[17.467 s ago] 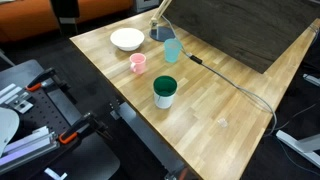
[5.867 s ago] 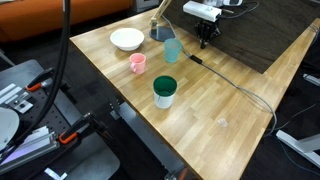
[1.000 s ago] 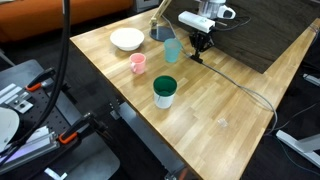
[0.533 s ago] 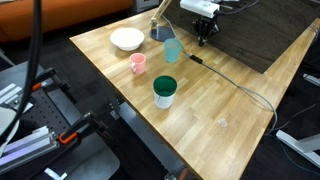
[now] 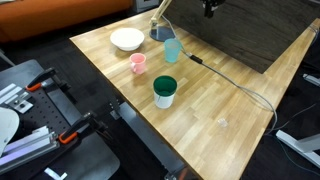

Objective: Turn on the desk lamp

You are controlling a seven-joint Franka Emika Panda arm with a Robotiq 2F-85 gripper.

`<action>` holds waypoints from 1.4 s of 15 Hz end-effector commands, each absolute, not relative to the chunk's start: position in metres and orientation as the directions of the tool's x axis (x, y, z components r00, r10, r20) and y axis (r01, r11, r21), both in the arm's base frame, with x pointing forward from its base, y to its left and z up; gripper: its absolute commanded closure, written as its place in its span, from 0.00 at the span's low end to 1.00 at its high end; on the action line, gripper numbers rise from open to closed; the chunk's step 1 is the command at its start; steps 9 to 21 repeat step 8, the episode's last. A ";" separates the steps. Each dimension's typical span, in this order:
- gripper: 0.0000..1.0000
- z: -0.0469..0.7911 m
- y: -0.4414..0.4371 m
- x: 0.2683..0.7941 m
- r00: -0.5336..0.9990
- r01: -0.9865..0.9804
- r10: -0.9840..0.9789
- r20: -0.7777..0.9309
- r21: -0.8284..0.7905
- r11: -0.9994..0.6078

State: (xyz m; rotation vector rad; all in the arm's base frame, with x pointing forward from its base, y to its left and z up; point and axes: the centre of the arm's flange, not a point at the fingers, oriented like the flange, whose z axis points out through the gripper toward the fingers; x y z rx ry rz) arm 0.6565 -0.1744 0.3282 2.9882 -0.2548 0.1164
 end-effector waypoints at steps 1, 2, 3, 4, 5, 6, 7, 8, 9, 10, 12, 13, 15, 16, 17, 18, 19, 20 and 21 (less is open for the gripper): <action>0.78 0.327 -0.172 0.652 0.983 -0.173 -0.163 0.082 0.130 -0.976; 0.74 0.323 -0.171 0.650 0.984 -0.172 -0.163 0.076 0.130 -0.976; 0.74 0.320 -0.170 0.650 0.984 -0.173 -0.164 0.074 0.130 -0.976; 0.74 0.318 -0.170 0.650 0.984 -0.173 -0.165 0.074 0.130 -0.976; 0.74 0.318 -0.170 0.650 0.984 -0.173 -0.165 0.074 0.130 -0.976; 0.74 0.318 -0.170 0.650 0.983 -0.174 -0.165 0.075 0.130 -0.976; 0.74 0.318 -0.170 0.650 0.983 -0.174 -0.165 0.075 0.130 -0.976; 0.74 0.318 -0.170 0.650 0.983 -0.174 -0.165 0.075 0.130 -0.976; 0.74 0.318 -0.170 0.650 0.983 -0.174 -0.165 0.075 0.130 -0.976; 0.74 0.318 -0.170 0.650 0.983 -0.174 -0.165 0.075 0.130 -0.976; 0.74 0.318 -0.170 0.650 0.983 -0.174 -0.165 0.075 0.130 -0.976; 0.74 0.318 -0.170 0.650 0.983 -0.174 -0.165 0.075 0.130 -0.976; 0.74 0.318 -0.170 0.650 0.983 -0.174 -0.165 0.075 0.130 -0.976; 0.74 0.318 -0.170 0.650 0.983 -0.174 -0.165 0.075 0.130 -0.976; 0.74 0.318 -0.170 0.650 0.983 -0.174 -0.165 0.075 0.130 -0.976; 0.74 0.318 -0.170 0.650 0.983 -0.174 -0.165 0.075 0.130 -0.976; 0.74 0.318 -0.170 0.650 0.983 -0.174 -0.165 0.075 0.130 -0.976; 0.74 0.318 -0.170 0.650 0.983 -0.174 -0.165 0.075 0.130 -0.976; 0.74 0.318 -0.170 0.650 0.983 -0.174 -0.165 0.075 0.130 -0.976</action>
